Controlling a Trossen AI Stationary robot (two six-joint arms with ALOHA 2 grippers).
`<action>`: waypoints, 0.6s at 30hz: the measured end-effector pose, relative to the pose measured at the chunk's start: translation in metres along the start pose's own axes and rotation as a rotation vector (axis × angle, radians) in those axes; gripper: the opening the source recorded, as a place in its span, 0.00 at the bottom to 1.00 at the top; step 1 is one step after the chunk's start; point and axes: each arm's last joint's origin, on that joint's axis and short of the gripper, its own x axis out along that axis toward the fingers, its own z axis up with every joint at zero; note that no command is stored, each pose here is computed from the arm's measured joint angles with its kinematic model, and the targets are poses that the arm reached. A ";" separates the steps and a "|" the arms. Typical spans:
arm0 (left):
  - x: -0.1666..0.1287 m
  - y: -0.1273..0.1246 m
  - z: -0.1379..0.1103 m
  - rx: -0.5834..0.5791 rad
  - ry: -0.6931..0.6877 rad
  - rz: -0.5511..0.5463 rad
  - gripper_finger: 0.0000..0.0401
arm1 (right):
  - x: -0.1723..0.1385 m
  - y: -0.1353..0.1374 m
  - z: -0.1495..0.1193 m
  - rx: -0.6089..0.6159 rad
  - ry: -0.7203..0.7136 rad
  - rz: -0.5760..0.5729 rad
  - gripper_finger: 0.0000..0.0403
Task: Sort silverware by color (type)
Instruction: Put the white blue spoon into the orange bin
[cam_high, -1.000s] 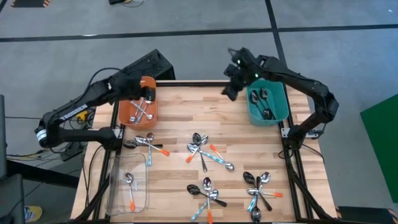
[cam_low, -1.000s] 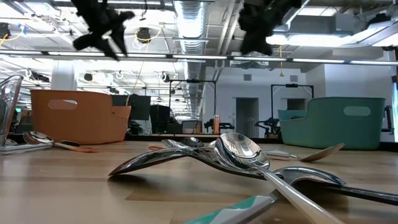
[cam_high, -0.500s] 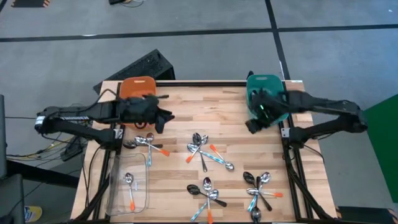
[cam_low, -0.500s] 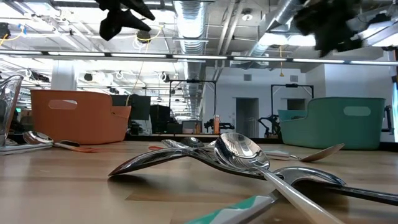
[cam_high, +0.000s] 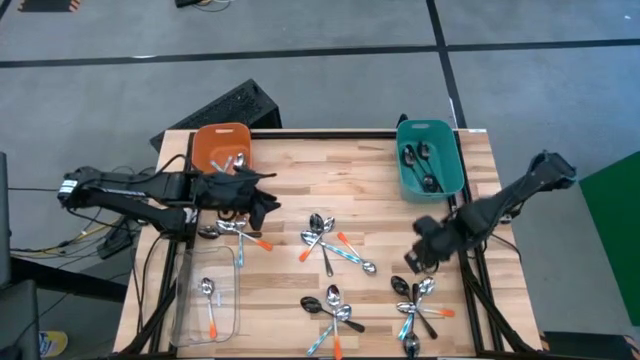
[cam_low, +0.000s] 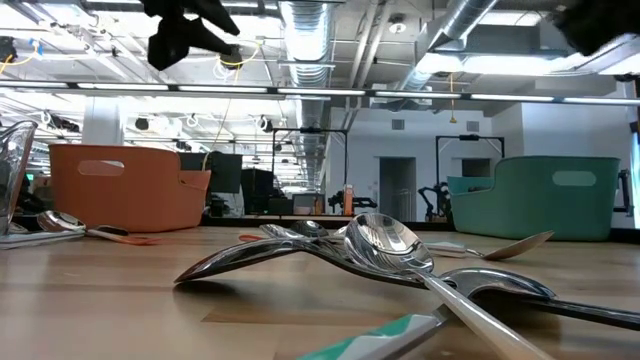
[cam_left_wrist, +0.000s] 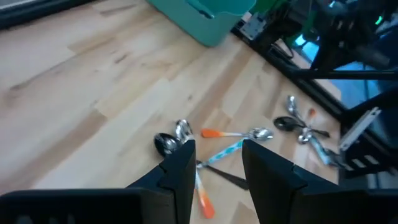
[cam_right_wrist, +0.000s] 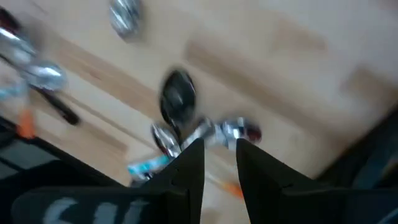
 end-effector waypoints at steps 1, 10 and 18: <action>-0.002 -0.002 -0.001 0.000 -0.002 -0.012 0.29 | 0.006 0.003 -0.005 0.021 0.028 -0.026 0.29; -0.008 -0.015 -0.014 0.051 0.017 -0.049 0.29 | 0.050 0.025 -0.030 0.207 0.119 -0.164 0.29; -0.012 -0.021 -0.023 0.042 0.063 -0.070 0.29 | 0.091 0.039 -0.040 0.243 0.135 -0.244 0.29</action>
